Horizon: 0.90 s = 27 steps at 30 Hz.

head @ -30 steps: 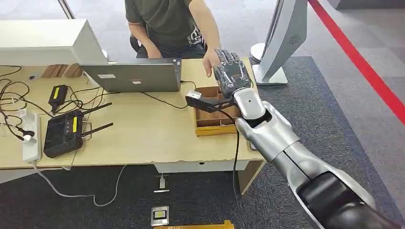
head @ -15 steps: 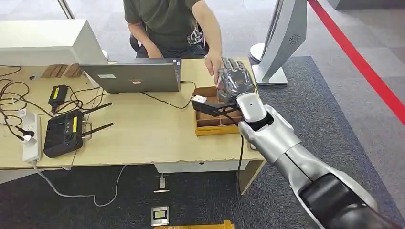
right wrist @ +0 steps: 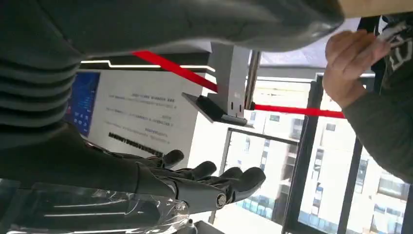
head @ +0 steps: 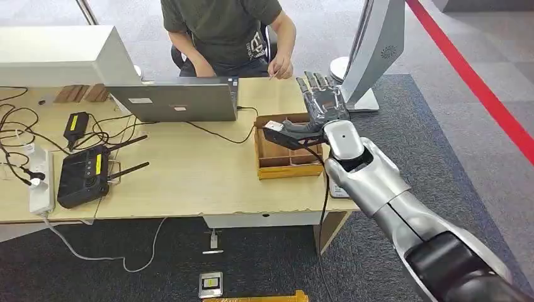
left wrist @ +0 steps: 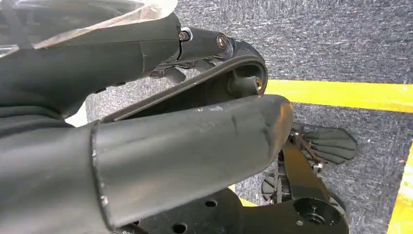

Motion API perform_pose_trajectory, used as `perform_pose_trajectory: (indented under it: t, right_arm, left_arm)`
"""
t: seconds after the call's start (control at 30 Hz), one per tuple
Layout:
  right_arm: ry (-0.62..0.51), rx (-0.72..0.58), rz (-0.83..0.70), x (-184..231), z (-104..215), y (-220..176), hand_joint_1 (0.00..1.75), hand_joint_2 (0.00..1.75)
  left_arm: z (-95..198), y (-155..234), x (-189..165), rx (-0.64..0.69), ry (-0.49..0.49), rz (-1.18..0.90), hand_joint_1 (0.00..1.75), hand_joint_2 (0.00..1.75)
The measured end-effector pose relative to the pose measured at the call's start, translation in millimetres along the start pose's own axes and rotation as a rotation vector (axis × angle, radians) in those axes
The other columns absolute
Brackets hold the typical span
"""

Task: Pass the card to the sensor for recognition and then transmit it.

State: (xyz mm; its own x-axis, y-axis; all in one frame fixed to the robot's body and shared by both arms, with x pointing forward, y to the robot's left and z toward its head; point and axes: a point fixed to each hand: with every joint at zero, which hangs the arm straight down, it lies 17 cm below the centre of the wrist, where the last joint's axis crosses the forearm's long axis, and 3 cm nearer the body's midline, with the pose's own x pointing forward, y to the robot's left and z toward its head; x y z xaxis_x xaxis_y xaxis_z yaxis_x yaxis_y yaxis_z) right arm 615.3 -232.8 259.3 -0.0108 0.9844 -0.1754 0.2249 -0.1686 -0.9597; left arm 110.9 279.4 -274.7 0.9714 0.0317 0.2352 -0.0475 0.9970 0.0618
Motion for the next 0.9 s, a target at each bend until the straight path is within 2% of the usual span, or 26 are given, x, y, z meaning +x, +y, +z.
perform_pose_trajectory:
  t: [0.17,0.2,0.23,0.3,0.4,0.5,0.53,0.67,0.9]
  right_arm:
    - [0.001,-0.002,-0.003,-1,0,0,0.0,0.0]
    - [0.01,-0.045,-0.092,-8,8,-6,0.0,0.0]
    - [0.084,-0.096,-0.447,-46,54,10,0.0,0.0]
    - [0.124,-0.112,-0.543,-64,73,17,0.0,0.0]
    - [0.152,-0.109,-0.585,-79,102,32,0.0,0.0]
    - [0.13,-0.096,-0.559,-75,124,43,0.0,0.0]
    - [0.12,-0.091,-0.546,-72,129,45,0.0,1.75]
    - [0.089,-0.081,-0.513,-60,142,49,0.0,1.75]
    - [0.032,-0.083,-0.469,-36,144,49,0.0,1.75]
  left_arm:
    - [0,0,0,0.0,0.0,0.0,0.0,0.0]
    - [0,0,-1,-0.001,0.003,0.001,0.0,0.0]
    - [0,3,-7,0.015,0.026,0.009,0.0,0.0]
    - [0,4,-8,0.023,0.031,0.01,0.0,0.0]
    - [-1,6,-9,0.033,0.034,0.013,0.0,0.0]
    - [-1,7,-6,0.036,0.025,0.014,0.0,0.0]
    - [-1,7,-5,0.039,0.022,0.014,0.0,0.0]
    - [-1,8,-2,0.041,0.006,0.018,0.0,0.0]
    - [-1,6,2,0.034,-0.014,0.022,0.0,0.0]
